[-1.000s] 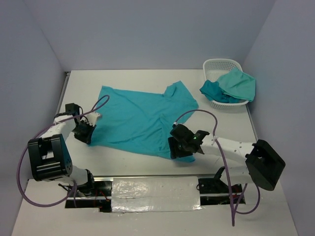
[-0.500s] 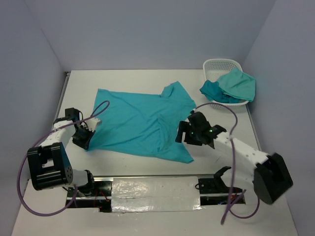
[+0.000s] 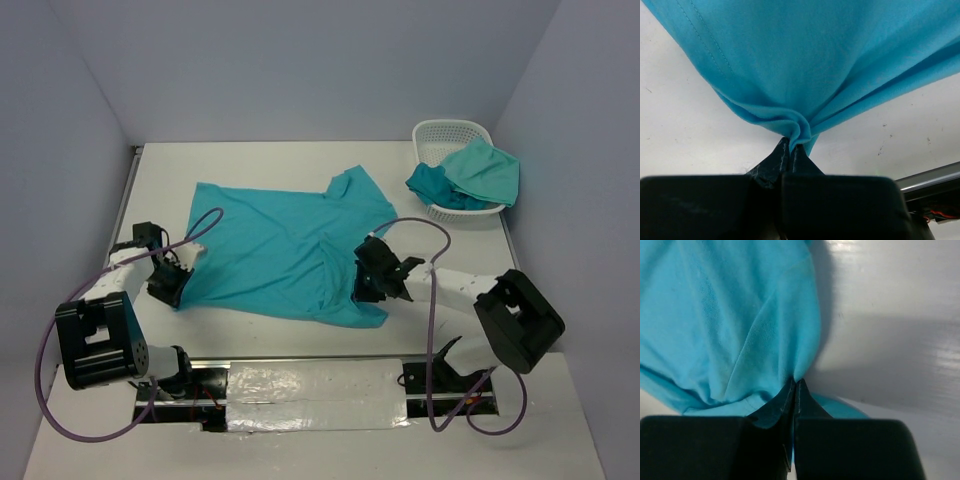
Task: Fold and stack the t-shirts
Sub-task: Flatten out the tshirt
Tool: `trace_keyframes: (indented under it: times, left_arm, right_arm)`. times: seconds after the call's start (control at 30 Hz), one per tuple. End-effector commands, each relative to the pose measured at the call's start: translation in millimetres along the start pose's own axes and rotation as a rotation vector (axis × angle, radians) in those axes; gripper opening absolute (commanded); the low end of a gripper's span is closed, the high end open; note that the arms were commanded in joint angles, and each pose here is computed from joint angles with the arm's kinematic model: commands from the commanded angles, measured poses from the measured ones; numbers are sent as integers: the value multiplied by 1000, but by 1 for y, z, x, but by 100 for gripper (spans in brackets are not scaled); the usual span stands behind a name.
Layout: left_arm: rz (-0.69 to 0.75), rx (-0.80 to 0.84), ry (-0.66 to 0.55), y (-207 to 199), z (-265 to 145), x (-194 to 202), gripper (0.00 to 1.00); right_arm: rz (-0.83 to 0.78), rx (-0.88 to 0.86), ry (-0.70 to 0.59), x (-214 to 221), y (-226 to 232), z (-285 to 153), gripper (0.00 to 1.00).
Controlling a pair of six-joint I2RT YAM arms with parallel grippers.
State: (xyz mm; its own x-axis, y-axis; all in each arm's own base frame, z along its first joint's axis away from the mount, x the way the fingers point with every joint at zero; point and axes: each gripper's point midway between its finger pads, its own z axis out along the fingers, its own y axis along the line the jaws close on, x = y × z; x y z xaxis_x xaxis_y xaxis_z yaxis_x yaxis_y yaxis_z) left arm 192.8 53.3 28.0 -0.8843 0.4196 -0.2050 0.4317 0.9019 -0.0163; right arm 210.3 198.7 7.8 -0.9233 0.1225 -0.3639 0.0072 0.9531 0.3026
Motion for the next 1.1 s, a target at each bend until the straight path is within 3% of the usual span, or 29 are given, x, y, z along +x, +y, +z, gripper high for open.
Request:
trace_keyframes:
  times: [0.0,0.03,0.1,0.17,0.2,0.27,0.33,0.47,0.5,0.53,0.6,0.63,0.67,0.7,0.77,0.8,0.83,0.87,0.9,0.93,0.97,1.03,1.07]
  left_arm:
    - [-2,-11,24,0,-7,7,0]
    - [-2,-19,33,1,-7,9,0]
    - [3,-44,59,4,-8,15,0]
    - [2,-53,77,4,-6,21,0]
    - [-1,-59,92,4,-5,25,0]
    - [-6,-57,108,3,-5,28,0]
    - [-15,-47,119,0,-7,31,0]
    - [8,-61,153,2,-17,37,0]
    - [18,-56,154,2,-19,37,2]
    - [24,-39,170,-2,-22,41,13]
    - [44,-36,186,-2,-26,43,19]
    - [53,-9,219,-8,-30,50,34]
    - [76,6,234,-10,-33,53,49]
    - [101,27,242,-12,-38,53,89]
    - [150,64,257,-14,-56,51,93]
    - [158,59,241,-9,-64,44,98]
    - [164,40,214,-3,-73,32,99]
    - [150,5,114,12,-93,-3,99]
    - [135,-12,51,21,-102,-23,99]
    - [79,-10,5,31,-103,-46,96]
    - [67,-63,-141,51,-122,-90,93]
    - [-29,-108,-268,86,-120,-148,66]
    - [-71,-124,-294,100,-115,-164,65]
  right_arm:
    - [148,159,161,70,-57,1,0]
    - [196,96,103,61,-50,-9,0]
    - [326,139,85,70,-65,-20,0]
    - [373,98,-41,47,-59,-38,0]
    - [397,136,-36,49,-65,-48,0]
    - [536,187,-174,18,-68,-79,0]
    - [572,182,-209,12,-71,-99,0]
    - [648,202,-139,39,-80,-112,0]
    - [650,189,-157,41,-84,-120,24]
    - [651,191,-176,40,-87,-124,35]
    - [670,189,-210,37,-91,-136,42]
    - [675,164,-227,31,-86,-145,46]
    - [647,147,-246,24,-83,-151,52]
    - [609,139,-266,15,-79,-155,58]
    - [444,71,-359,-24,-57,-172,58]
    - [370,99,-344,-37,-49,-165,63]
    - [326,59,-377,-66,-33,-176,64]
    - [263,18,-383,-87,-16,-174,65]
    - [159,65,-282,-94,-10,-151,66]
    - [159,52,-318,-127,2,-161,67]
    - [143,62,-294,-145,8,-139,66]
    - [156,-3,-360,-203,13,-121,66]
    - [170,-16,-351,-217,14,-110,66]
